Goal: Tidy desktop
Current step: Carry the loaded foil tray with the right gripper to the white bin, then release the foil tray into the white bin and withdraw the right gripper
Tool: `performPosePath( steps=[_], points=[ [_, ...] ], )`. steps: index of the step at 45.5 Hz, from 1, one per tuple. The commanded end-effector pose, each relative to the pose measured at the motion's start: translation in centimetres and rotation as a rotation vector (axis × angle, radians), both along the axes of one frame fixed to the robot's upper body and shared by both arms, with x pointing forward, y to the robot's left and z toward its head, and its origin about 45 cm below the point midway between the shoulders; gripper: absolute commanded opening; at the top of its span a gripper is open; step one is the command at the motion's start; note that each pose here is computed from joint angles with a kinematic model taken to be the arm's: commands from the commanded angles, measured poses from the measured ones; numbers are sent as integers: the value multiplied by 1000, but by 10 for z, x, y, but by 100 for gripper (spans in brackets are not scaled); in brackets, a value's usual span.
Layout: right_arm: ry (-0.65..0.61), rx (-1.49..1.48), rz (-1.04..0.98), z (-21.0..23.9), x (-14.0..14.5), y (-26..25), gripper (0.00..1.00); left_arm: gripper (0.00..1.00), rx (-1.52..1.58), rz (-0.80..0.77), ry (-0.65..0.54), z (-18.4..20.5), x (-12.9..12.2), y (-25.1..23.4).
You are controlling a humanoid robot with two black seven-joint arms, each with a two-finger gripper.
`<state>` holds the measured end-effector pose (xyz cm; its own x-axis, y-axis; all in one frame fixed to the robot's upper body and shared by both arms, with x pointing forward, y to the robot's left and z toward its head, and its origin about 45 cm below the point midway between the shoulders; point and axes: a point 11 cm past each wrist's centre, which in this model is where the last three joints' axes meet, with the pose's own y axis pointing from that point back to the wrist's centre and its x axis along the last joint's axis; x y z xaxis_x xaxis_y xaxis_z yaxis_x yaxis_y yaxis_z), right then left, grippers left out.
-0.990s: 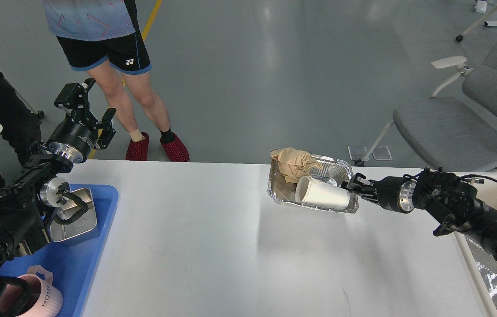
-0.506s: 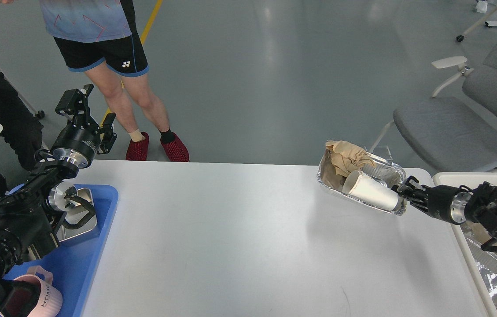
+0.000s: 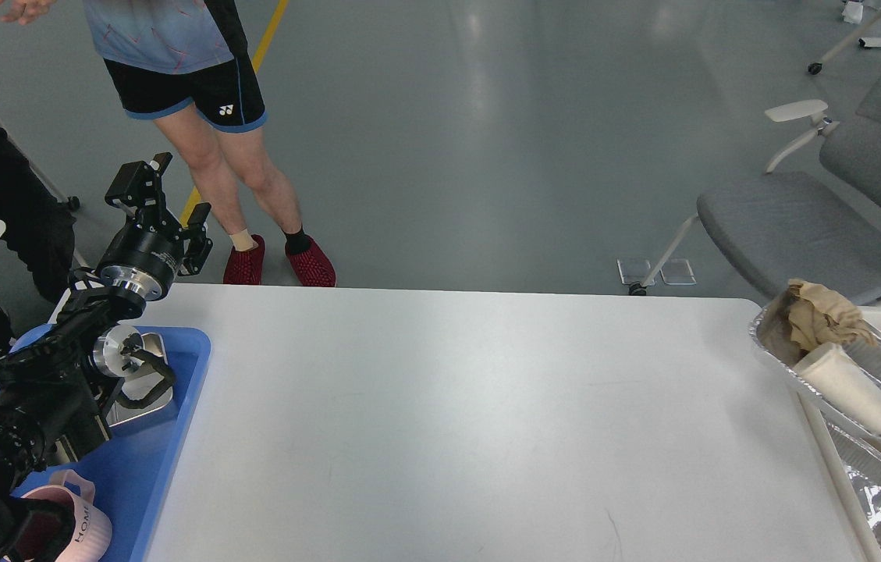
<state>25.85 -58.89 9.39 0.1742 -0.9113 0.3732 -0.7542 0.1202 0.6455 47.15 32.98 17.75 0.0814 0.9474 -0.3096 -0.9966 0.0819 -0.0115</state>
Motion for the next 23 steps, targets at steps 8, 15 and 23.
performPosePath(
  steps=[8,15,23],
  points=[
    [59,-17,-231,-16,-78,-42,0,92,-2,1,1,0,1,-3],
    [67,-7,-250,-22,-88,-41,0,92,-1,3,4,-1,2,-8],
    [25,-37,-295,-18,-87,-47,72,92,2,7,3,-1,2,-8]
  ],
)
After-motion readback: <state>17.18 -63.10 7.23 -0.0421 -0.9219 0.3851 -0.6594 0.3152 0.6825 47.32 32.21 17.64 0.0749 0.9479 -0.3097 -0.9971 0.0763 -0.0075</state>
